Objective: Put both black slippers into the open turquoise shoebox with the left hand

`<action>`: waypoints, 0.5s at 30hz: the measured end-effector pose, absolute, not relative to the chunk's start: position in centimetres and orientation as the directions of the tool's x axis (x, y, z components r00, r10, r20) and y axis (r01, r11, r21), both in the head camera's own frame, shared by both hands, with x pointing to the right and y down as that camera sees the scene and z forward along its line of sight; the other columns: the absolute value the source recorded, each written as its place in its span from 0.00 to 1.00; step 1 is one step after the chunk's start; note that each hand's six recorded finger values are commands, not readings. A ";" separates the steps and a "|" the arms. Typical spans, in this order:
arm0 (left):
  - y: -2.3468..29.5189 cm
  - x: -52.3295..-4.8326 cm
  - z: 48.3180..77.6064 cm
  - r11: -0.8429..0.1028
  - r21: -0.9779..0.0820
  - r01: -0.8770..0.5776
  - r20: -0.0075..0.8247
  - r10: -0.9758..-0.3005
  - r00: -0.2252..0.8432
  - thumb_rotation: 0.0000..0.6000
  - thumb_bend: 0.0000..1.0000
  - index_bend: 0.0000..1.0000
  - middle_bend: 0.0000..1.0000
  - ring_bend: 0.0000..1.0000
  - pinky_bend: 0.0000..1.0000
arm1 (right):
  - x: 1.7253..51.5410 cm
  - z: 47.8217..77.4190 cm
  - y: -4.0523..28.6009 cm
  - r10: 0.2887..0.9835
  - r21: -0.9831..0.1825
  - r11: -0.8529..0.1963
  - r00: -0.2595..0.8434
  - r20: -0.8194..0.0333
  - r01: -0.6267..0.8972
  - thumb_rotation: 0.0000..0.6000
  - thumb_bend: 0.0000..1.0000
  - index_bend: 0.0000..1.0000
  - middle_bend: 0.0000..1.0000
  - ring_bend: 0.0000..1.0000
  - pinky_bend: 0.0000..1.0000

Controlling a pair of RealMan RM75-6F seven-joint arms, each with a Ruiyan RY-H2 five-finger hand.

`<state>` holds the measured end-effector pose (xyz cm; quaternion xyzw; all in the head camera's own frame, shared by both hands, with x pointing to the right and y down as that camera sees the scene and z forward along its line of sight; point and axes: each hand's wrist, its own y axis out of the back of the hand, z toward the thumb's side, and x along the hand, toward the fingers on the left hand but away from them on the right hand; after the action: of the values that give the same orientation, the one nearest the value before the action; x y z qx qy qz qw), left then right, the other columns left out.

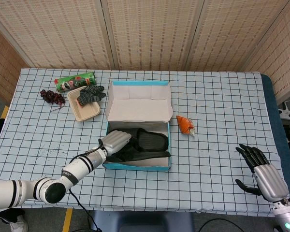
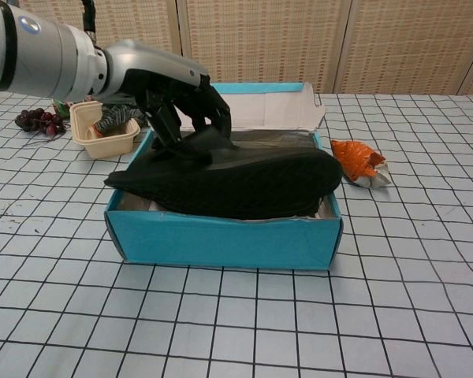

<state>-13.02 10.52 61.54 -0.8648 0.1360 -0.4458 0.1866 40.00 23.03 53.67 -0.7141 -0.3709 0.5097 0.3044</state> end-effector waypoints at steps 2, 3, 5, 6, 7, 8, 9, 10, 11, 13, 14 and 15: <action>10.5 -13.4 62.2 -0.896 -0.439 -0.063 0.731 -0.397 0.555 1.00 0.53 0.46 0.66 0.64 0.66 | 40.1 53.6 23.0 0.841 -0.813 -0.539 0.203 -0.502 0.220 1.00 0.17 0.00 0.00 0.00 0.00; 10.6 -13.5 62.5 -0.898 -0.437 -0.058 0.736 -0.394 0.551 1.00 0.53 0.46 0.66 0.64 0.66 | 40.1 53.6 23.0 0.841 -0.813 -0.539 0.203 -0.502 0.220 1.00 0.17 0.00 0.00 0.00 0.00; 10.7 -13.8 63.0 -0.902 -0.429 -0.048 0.746 -0.384 0.543 1.00 0.53 0.46 0.66 0.64 0.66 | 40.1 53.7 23.0 0.841 -0.813 -0.539 0.202 -0.502 0.220 1.00 0.17 0.00 0.00 0.00 0.00; 10.7 -13.8 63.2 -0.903 -0.428 -0.044 0.750 -0.381 0.541 1.00 0.53 0.46 0.66 0.64 0.66 | 40.1 53.7 23.0 0.841 -0.813 -0.539 0.202 -0.502 0.220 1.00 0.17 0.00 0.00 0.00 0.00; 10.8 -13.9 63.3 -0.905 -0.424 -0.038 0.754 -0.376 0.538 1.00 0.53 0.46 0.66 0.64 0.66 | 40.1 53.6 22.9 0.841 -0.814 -0.538 0.202 -0.502 0.220 1.00 0.17 0.00 0.00 0.00 0.00; 10.9 -13.9 63.4 -0.906 -0.421 -0.035 0.758 -0.373 0.536 1.00 0.53 0.46 0.66 0.64 0.66 | 40.1 53.6 22.9 0.841 -0.814 -0.538 0.202 -0.502 0.220 1.00 0.17 0.00 0.00 0.00 0.00; 11.0 -14.0 63.6 -0.908 -0.418 -0.032 0.761 -0.369 0.534 1.00 0.53 0.46 0.66 0.64 0.66 | 40.1 53.7 22.9 0.841 -0.813 -0.539 0.201 -0.502 0.219 1.00 0.17 0.00 0.00 0.00 0.00; 11.1 -14.0 63.8 -0.910 -0.414 -0.028 0.765 -0.365 0.531 1.00 0.53 0.46 0.66 0.64 0.66 | 40.1 53.7 23.0 0.840 -0.813 -0.539 0.202 -0.503 0.220 1.00 0.17 0.00 0.00 0.00 0.00; 11.2 -14.1 64.0 -0.911 -0.411 -0.027 0.768 -0.362 0.529 1.00 0.53 0.46 0.66 0.64 0.66 | 40.1 53.7 23.0 0.840 -0.812 -0.540 0.202 -0.504 0.220 1.00 0.17 0.00 0.00 0.00 0.00; 11.4 -14.1 64.5 -0.915 -0.402 -0.029 0.772 -0.356 0.527 1.00 0.53 0.46 0.66 0.64 0.66 | 40.1 53.7 23.0 0.839 -0.812 -0.541 0.203 -0.504 0.221 1.00 0.17 0.00 0.00 0.00 0.00; 11.5 -14.1 64.6 -0.917 -0.398 -0.030 0.774 -0.353 0.526 1.00 0.53 0.46 0.66 0.64 0.65 | 40.1 53.7 23.0 0.839 -0.812 -0.541 0.203 -0.504 0.221 1.00 0.17 0.00 0.00 0.00 0.00; 11.5 -14.1 64.8 -0.919 -0.392 -0.030 0.775 -0.348 0.527 1.00 0.53 0.46 0.66 0.64 0.65 | 40.1 53.7 23.0 0.839 -0.812 -0.541 0.203 -0.504 0.221 1.00 0.17 0.00 0.00 0.00 0.00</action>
<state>-14.06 11.53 64.85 -0.8575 0.1104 -0.4738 0.1677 40.08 23.02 53.65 -0.7139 -0.3713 0.5107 0.3028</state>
